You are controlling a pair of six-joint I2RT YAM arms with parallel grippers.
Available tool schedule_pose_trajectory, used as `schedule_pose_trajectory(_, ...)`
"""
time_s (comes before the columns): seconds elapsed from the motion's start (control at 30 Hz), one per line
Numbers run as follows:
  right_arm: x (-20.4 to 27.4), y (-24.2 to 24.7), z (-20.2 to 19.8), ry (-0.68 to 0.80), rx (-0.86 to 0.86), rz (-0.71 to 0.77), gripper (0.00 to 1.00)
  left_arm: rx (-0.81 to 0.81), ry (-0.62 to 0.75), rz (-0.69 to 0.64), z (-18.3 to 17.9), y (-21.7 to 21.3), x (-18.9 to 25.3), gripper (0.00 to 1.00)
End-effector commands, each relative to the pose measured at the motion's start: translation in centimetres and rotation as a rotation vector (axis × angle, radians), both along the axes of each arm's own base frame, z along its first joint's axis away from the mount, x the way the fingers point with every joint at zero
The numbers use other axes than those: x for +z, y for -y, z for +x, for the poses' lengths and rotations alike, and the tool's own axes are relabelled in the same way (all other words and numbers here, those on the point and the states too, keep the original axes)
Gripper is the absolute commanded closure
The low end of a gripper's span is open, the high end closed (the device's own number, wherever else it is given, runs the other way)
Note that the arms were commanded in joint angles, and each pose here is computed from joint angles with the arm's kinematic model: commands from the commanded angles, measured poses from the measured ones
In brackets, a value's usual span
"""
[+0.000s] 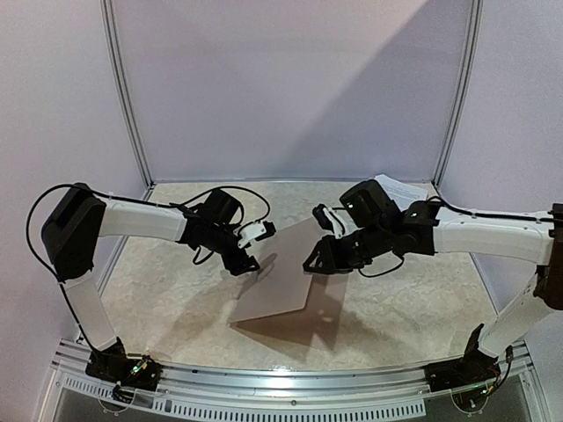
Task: Put the files into the folder
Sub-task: Open the folder at the center of the board.
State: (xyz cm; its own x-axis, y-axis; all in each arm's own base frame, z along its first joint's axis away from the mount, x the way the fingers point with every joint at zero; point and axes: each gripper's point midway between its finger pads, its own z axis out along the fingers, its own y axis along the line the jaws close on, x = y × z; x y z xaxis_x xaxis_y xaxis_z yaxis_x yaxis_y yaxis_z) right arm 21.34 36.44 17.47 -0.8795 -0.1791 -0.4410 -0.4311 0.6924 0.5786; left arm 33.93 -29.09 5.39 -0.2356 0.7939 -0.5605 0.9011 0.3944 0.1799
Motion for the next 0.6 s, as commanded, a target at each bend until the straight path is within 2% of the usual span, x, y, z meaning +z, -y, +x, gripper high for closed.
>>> schedule_pose_trajectory(0.0,0.0,-2.6,1.5,0.045,0.045,0.102,0.71,0.001,-0.106,-0.006,-0.8,0.2,-2.3,0.23)
schedule_pose_trajectory(0.3,4.5,-8.0,3.9,0.164,0.119,0.316,0.48,0.017,-0.225,-0.114,-1.2,-0.9,-2.0,0.24)
schedule_pose_trajectory(0.57,2.2,-12.1,6.3,0.153,0.099,0.350,0.43,0.107,-0.330,-0.322,1.2,-4.6,1.6,0.21)
